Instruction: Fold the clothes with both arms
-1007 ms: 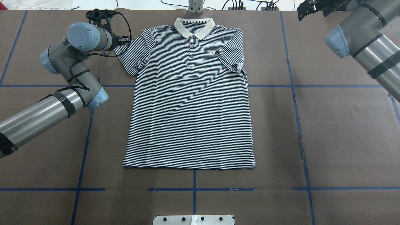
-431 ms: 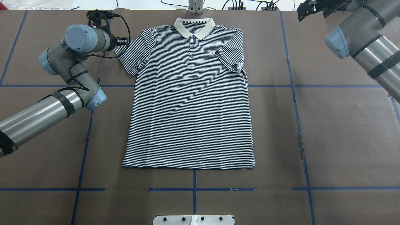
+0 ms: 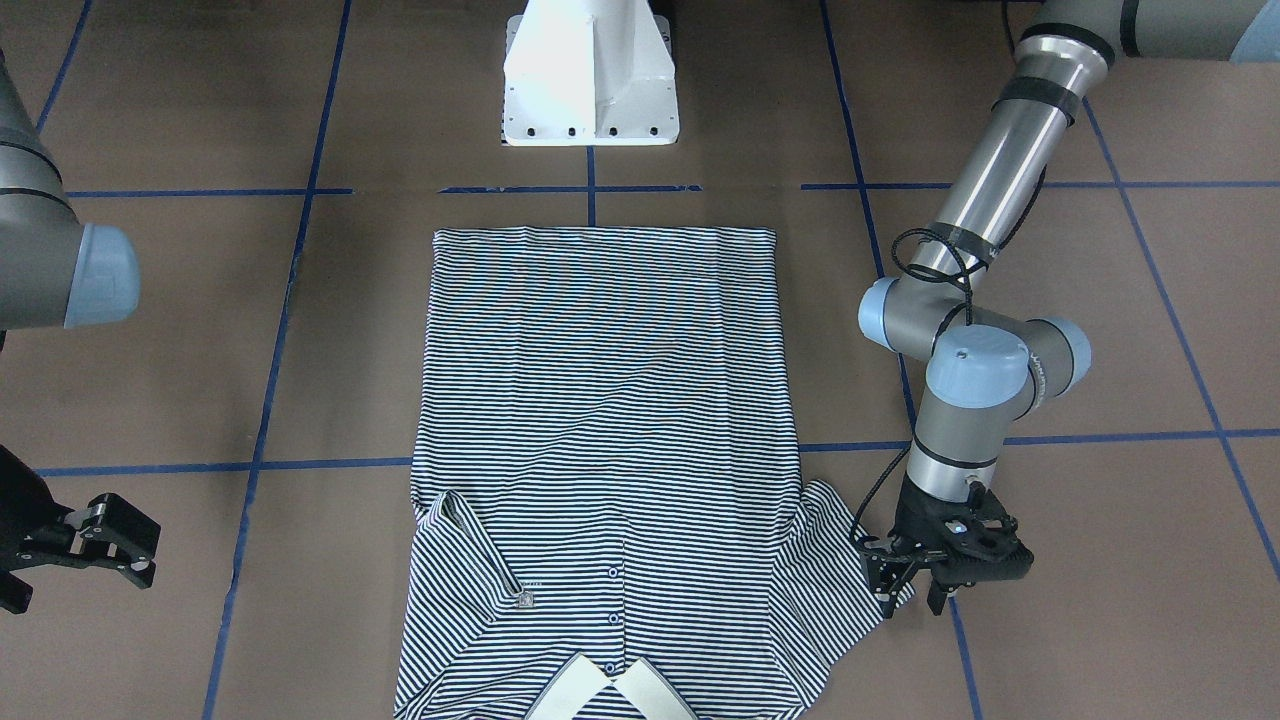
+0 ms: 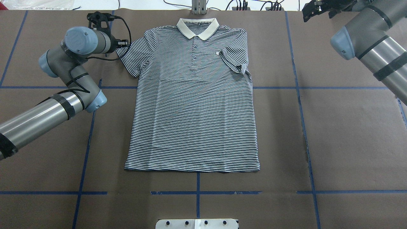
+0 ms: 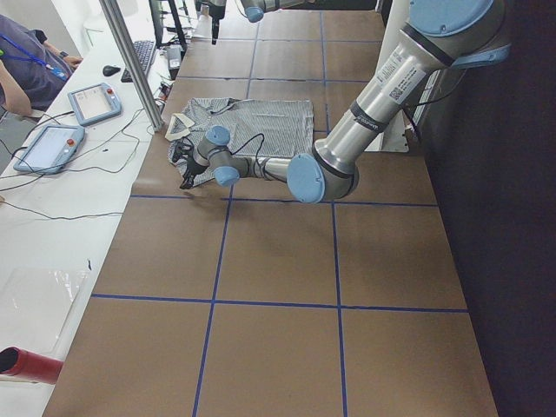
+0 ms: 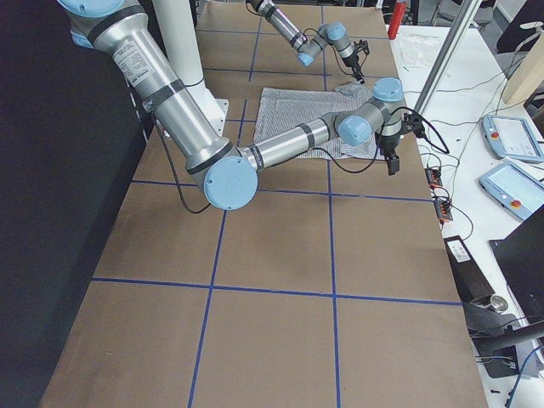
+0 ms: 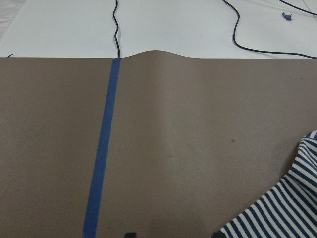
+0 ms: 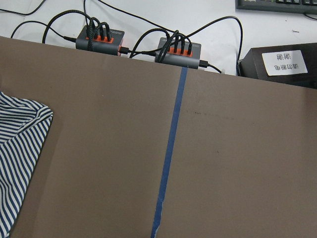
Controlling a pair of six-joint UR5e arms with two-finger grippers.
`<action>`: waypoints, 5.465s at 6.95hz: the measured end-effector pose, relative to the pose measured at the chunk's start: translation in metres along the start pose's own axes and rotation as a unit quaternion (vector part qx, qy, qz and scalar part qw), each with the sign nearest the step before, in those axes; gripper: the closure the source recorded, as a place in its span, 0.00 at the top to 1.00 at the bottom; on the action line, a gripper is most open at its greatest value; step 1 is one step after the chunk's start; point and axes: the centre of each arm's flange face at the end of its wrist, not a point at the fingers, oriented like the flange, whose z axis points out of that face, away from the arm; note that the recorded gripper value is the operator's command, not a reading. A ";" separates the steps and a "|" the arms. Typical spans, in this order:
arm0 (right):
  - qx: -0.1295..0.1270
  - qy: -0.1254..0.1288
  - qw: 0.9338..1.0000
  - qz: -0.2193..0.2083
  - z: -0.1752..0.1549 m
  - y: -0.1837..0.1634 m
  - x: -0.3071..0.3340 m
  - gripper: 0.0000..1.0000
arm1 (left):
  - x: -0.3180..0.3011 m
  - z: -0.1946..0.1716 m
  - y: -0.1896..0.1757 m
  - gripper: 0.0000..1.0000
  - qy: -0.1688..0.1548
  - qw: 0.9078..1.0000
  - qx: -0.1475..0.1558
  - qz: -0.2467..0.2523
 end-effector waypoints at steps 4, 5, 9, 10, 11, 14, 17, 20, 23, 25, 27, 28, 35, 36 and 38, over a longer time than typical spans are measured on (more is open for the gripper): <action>-0.001 0.001 1.000 0.000 0.002 0.002 0.002 1.00 | 0.001 0.001 0.004 0.55 0.004 1.000 -0.006 0.001; -0.002 0.002 1.000 0.000 0.002 0.002 0.003 1.00 | 0.001 0.001 0.005 0.54 0.006 1.000 -0.007 0.001; -0.002 0.002 1.000 0.001 0.003 0.002 0.003 1.00 | 0.001 0.000 0.006 0.00 0.014 1.000 -0.004 0.002; -0.002 0.002 1.000 0.001 0.003 0.002 0.003 1.00 | 0.002 0.000 0.007 0.00 0.015 1.000 -0.004 0.002; -0.003 0.002 1.000 0.001 0.003 0.002 0.003 1.00 | 0.001 0.000 0.008 0.00 0.016 1.000 -0.004 0.002; -0.003 0.003 1.000 0.002 0.003 0.002 0.003 1.00 | 0.021 -0.013 -0.003 0.00 0.028 1.000 0.003 0.002; -0.002 0.003 1.000 0.003 0.003 0.001 0.003 1.00 | 0.112 -0.048 -0.047 0.00 -0.001 1.000 -0.019 -0.019; -0.002 0.002 1.000 0.004 0.003 0.002 0.001 1.00 | 0.201 -0.065 -0.036 0.00 -0.014 0.997 -0.049 -0.056; -0.003 0.000 1.000 0.001 0.005 0.003 -0.005 1.00 | 0.230 -0.054 -0.027 0.65 -0.035 0.994 -0.062 -0.081; -0.003 -0.002 1.000 -0.001 0.006 0.003 -0.011 1.00 | 0.228 -0.052 -0.029 1.00 -0.037 0.996 -0.059 -0.052; -0.003 -0.011 1.000 0.019 0.006 0.008 -0.030 1.00 | 0.236 -0.077 -0.041 1.00 -0.001 0.998 -0.059 0.012; 0.001 -0.023 0.999 0.048 0.002 0.018 -0.059 1.00 | 0.229 -0.095 -0.039 1.00 0.027 0.997 -0.070 0.026; -0.015 -0.079 0.977 0.195 -0.039 0.369 -0.229 0.96 | 0.057 -0.279 0.127 1.00 0.157 0.978 -0.130 0.051; -0.011 -0.073 0.976 0.203 -0.035 0.402 -0.240 0.96 | 0.050 -0.290 0.172 0.81 0.146 0.977 -0.149 0.031; -0.005 -0.073 0.975 0.208 -0.034 0.422 -0.248 0.97 | 0.063 -0.294 0.260 0.64 0.117 0.975 -0.186 -0.022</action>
